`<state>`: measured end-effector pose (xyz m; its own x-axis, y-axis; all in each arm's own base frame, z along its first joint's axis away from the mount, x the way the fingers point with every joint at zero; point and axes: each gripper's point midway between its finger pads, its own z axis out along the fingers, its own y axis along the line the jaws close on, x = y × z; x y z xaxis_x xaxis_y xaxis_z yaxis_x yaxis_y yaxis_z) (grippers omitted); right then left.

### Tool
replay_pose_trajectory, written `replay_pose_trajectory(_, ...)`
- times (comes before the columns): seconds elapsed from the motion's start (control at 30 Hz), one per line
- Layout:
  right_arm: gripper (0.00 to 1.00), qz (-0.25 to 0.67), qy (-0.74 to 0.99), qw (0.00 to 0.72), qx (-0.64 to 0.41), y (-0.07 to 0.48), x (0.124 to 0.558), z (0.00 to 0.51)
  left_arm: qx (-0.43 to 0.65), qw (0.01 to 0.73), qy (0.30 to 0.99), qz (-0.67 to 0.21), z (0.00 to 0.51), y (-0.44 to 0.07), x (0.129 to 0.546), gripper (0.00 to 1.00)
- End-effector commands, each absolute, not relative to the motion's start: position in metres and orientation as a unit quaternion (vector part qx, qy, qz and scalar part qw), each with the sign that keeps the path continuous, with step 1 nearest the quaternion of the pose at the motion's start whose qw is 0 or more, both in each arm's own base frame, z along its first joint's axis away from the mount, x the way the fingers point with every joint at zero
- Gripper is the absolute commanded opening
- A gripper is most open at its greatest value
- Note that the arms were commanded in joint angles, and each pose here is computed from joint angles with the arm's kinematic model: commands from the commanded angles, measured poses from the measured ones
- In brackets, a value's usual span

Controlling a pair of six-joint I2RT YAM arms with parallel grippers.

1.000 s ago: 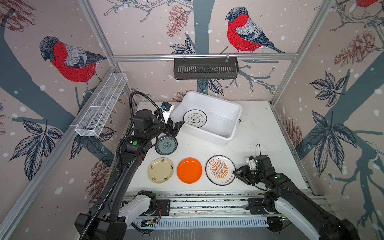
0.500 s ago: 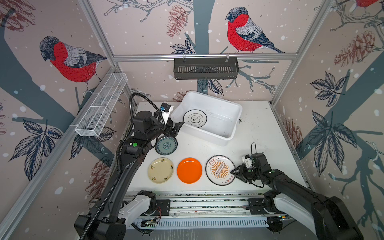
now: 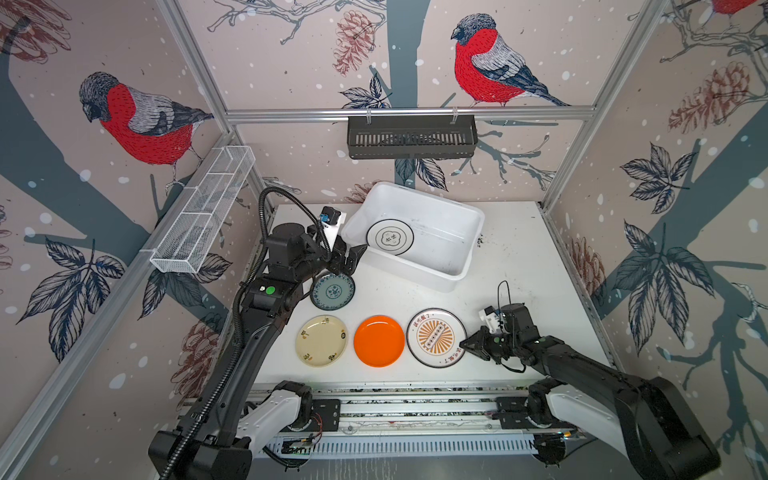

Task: Place the plates into the plastic bin on the countertop
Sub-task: 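Lower the right gripper to the orange-sunburst plate edge while left gripper nears blue plate, then grip the orange-sunburst plate edge and tilt it upright with the right gripper, then carry the sunburst plate over the white bin with the right gripper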

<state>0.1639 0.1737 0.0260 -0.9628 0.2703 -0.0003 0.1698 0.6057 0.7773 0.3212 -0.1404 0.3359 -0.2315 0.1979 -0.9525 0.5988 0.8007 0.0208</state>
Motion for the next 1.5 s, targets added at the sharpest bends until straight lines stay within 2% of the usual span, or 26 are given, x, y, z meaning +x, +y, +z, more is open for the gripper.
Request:
replay_pose_trajectory(0.0,0.06,0.407,0.901,0.056,0.141,0.166,0.161,0.017,0.263,0.572,0.756,-0.180,0.343,-0.142,0.322,0.97)
replay_pose_trajectory(0.2,0.02,0.425,0.893,0.067,0.132,0.168,0.163,0.026,0.263,0.575,0.754,-0.181,0.346,-0.143,0.323,0.97)
replay_pose_trajectory(0.43,0.02,0.455,0.879,0.096,0.110,0.174,0.174,0.061,0.262,0.578,0.751,-0.180,0.352,-0.143,0.325,0.97)
replay_pose_trajectory(1.03,0.01,0.402,0.910,0.088,0.049,0.170,0.173,0.112,0.249,0.584,0.754,-0.170,0.357,-0.140,0.338,0.97)
replay_pose_trajectory(1.47,0.01,0.397,0.914,0.078,-0.038,0.201,0.180,0.168,0.226,0.590,0.755,-0.171,0.368,-0.137,0.343,0.97)
